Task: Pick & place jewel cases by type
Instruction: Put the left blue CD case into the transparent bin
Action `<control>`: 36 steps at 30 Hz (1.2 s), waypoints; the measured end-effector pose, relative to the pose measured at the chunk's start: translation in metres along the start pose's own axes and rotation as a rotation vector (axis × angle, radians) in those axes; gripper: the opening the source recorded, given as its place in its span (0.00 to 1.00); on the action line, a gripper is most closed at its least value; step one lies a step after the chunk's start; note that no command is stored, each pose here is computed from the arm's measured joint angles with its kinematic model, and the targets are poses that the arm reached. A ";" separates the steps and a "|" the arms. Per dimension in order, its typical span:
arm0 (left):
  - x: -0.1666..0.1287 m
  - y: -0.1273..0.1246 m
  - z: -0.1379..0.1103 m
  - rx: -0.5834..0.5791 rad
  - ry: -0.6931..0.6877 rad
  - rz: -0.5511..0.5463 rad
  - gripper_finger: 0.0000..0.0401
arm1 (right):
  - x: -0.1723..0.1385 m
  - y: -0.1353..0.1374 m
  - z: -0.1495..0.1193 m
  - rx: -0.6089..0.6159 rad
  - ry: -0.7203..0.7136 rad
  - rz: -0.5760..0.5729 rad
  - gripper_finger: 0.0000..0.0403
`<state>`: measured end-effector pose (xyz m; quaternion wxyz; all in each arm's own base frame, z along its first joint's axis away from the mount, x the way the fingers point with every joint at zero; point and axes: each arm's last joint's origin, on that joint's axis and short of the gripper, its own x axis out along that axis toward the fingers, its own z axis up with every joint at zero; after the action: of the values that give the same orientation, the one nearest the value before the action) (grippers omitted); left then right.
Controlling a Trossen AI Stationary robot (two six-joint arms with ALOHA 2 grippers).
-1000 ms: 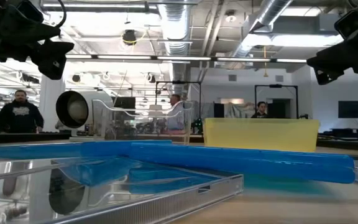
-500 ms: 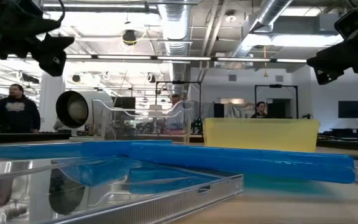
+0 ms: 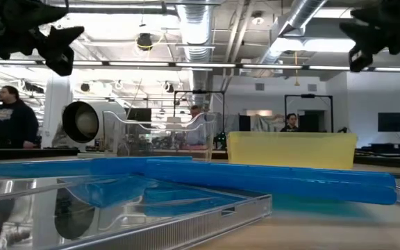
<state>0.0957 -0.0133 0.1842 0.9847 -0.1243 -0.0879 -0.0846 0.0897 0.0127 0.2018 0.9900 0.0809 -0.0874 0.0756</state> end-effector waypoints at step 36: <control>0.160 -0.112 -0.013 0.288 0.715 0.009 0.40 | 0.076 0.020 0.007 -0.228 0.236 0.061 0.27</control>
<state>0.2316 -0.1470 0.2290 0.9609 0.0524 0.2508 -0.1049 0.1593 0.0415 0.2256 0.9934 -0.0440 0.0192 0.1044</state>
